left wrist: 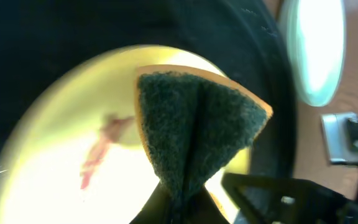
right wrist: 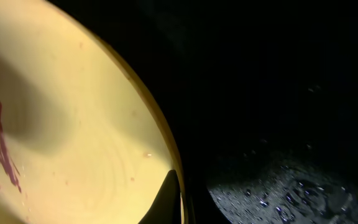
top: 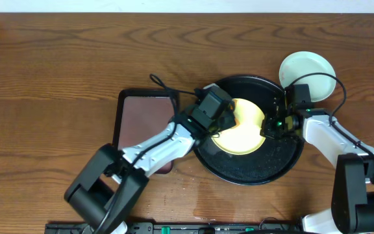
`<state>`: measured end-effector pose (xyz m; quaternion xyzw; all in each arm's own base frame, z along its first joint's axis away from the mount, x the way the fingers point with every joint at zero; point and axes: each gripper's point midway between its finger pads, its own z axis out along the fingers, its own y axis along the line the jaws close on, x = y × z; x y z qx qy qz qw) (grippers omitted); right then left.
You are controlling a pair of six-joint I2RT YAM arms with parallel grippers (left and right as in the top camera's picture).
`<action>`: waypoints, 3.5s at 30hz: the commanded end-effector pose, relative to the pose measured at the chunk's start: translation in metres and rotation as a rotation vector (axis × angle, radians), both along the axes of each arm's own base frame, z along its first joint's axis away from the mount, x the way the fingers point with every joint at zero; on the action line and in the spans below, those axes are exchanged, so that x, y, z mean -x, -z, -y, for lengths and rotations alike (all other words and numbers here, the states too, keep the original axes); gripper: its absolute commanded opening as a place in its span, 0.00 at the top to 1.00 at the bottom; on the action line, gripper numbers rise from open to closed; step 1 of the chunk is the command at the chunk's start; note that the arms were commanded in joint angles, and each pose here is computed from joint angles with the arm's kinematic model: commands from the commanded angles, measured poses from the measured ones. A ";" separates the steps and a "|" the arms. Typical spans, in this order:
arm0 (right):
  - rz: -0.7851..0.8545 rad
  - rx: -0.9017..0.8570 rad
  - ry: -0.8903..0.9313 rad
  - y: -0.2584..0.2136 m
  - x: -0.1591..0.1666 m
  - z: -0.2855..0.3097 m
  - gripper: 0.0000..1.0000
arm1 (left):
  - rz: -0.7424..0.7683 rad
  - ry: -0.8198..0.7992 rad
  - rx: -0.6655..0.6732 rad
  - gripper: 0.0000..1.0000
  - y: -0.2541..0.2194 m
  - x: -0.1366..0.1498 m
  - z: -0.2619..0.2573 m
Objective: Clean dirty plates on tray and stack at the side
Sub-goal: 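Scrub the yellow plate with the left-held sponge while right holds rim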
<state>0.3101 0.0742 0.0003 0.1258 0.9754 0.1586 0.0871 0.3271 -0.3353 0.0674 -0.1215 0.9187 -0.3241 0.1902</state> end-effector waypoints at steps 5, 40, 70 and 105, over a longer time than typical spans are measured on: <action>-0.032 -0.002 -0.073 0.014 0.008 -0.018 0.99 | -0.042 0.039 0.022 0.93 0.032 0.019 0.032; -0.032 0.002 -0.078 0.014 0.009 -0.018 0.99 | 0.209 -0.248 -0.185 0.92 -0.008 -0.041 -0.031; -0.038 -0.016 -0.083 0.013 0.011 -0.021 0.99 | 0.086 -0.193 -0.378 0.93 0.084 -0.057 -0.078; -0.046 -0.013 -0.090 0.014 0.013 -0.020 0.99 | 0.049 -0.064 -0.510 0.93 0.078 0.016 -0.049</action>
